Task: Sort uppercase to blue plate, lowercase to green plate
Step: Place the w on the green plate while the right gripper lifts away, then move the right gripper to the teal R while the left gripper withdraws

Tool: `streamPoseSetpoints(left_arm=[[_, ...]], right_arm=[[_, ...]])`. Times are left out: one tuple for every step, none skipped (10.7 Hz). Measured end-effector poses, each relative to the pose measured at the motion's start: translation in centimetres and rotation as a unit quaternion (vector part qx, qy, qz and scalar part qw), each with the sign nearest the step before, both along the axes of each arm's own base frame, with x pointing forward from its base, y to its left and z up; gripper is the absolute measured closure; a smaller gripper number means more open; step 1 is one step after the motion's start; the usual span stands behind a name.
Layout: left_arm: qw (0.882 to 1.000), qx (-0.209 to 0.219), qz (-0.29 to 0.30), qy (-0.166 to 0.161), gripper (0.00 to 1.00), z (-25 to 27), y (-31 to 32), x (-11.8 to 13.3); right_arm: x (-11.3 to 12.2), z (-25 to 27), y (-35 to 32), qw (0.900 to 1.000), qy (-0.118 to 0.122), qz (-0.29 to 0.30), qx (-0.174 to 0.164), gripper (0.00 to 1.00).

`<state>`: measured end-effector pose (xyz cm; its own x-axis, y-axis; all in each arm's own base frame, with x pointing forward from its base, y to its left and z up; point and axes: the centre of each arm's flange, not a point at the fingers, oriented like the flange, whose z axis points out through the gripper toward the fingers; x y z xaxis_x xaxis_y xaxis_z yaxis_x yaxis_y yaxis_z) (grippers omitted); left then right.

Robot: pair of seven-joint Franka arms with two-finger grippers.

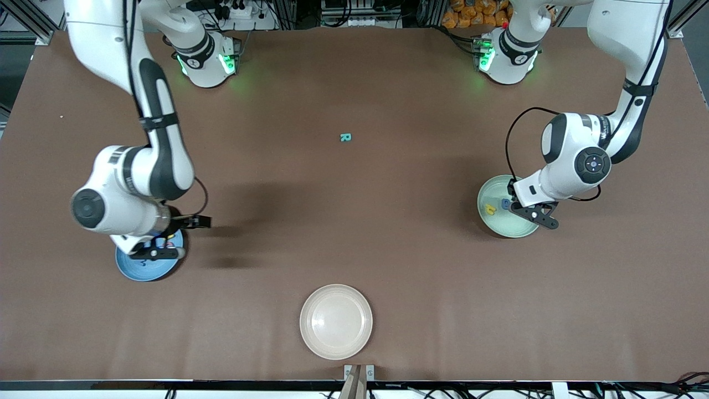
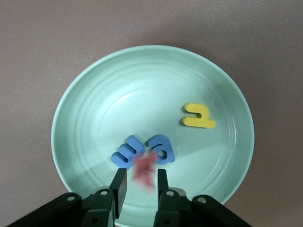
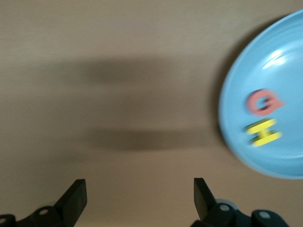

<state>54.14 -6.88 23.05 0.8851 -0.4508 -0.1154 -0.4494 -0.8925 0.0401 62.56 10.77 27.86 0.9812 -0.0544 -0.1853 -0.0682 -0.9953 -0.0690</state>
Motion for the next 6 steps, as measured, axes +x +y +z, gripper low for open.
streamPoseSetpoints(left_arm=[[1.000,-0.003,0.007,-0.002,0.62,0.1,0.0,0.1],[1.000,-0.005,0.015,-0.004,0.59,0.2,0.1,0.1],[1.000,-0.006,0.027,-0.007,0.56,0.4,0.3,0.2],[0.999,-0.006,0.043,-0.013,0.53,1.0,0.8,0.4],[0.998,-0.006,0.059,-0.021,0.52,1.9,1.5,0.6],[0.997,-0.007,0.071,-0.031,0.40,3.0,2.4,0.8]], right_arm=[[-0.6,0.0,3.1,1.000,0.004,-0.013,-0.003,0.00],[-1.3,-0.2,6.0,1.000,0.008,-0.021,-0.005,0.00],[-2.2,-0.4,9.2,1.000,0.008,-0.030,-0.006,0.00],[-3.1,-0.6,12.5,0.999,0.004,-0.043,-0.006,0.00],[-4.2,-0.8,15.6,0.998,0.001,-0.062,-0.006,0.00],[-5.5,-1.0,18.5,0.996,0.003,-0.085,-0.010,0.00]])
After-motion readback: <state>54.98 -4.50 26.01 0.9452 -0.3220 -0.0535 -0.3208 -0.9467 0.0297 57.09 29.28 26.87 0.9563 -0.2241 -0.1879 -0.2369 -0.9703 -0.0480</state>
